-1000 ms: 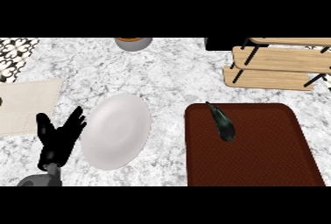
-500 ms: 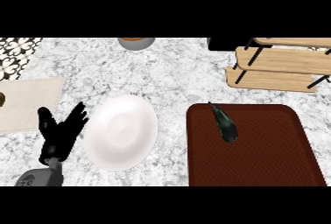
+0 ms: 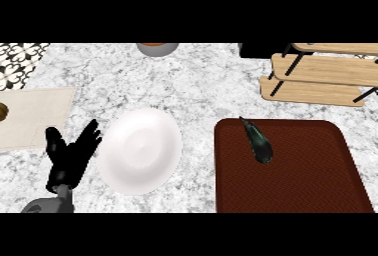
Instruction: Pick the pear from the tray and place it in the tiered shelf
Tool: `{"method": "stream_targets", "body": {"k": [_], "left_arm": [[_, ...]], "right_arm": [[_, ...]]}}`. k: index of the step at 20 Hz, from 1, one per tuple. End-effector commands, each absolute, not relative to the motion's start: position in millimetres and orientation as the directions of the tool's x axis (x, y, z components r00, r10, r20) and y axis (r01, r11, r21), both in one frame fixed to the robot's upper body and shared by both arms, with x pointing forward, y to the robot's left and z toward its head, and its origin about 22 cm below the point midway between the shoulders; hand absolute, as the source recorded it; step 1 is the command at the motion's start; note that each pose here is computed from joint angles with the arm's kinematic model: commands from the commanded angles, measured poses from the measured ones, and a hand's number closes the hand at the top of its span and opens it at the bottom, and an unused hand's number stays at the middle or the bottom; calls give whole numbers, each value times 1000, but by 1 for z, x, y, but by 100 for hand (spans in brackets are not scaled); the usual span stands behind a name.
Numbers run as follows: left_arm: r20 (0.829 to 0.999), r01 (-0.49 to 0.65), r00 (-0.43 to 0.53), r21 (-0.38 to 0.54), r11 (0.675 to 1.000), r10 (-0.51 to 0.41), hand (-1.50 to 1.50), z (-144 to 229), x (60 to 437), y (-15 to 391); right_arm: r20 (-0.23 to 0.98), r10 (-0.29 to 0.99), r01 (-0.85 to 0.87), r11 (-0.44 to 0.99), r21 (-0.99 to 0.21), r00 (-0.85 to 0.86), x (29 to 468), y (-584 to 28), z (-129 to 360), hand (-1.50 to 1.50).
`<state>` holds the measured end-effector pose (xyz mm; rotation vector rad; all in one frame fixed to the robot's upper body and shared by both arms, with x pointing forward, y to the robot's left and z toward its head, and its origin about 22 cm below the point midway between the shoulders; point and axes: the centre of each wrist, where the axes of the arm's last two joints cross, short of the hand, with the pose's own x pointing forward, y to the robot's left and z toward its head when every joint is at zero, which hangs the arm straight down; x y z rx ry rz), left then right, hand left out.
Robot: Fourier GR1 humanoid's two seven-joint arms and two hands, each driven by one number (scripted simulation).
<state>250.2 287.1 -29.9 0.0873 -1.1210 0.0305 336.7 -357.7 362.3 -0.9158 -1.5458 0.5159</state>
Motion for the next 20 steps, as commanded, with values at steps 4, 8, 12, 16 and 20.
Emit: {"method": "stream_targets", "body": {"k": [4, 8, 12, 16, 20], "left_arm": [[904, -63, 427, 58, 996, -26, 0, -31, 242, 284], [906, -61, 422, 49, 997, -19, 0, -18, 273, 285], [900, -70, 435, 49, 996, -13, 0, -23, 248, 300], [903, -69, 429, 47, 997, -13, 0, -30, 253, 297], [891, -72, 453, 58, 996, -19, 0, -30, 253, 285]], "right_arm": [[552, 834, 235, 535, -811, 7, 376, -364, 333, 150], [548, 836, 254, 527, -811, 16, 395, -376, 325, 150], [557, 831, 253, 536, -805, 11, 401, -384, 318, 150], [537, 843, 267, 515, -814, 13, 419, -378, 312, 150], [549, 836, 275, 532, -801, -19, 419, -388, 310, 150]]}}
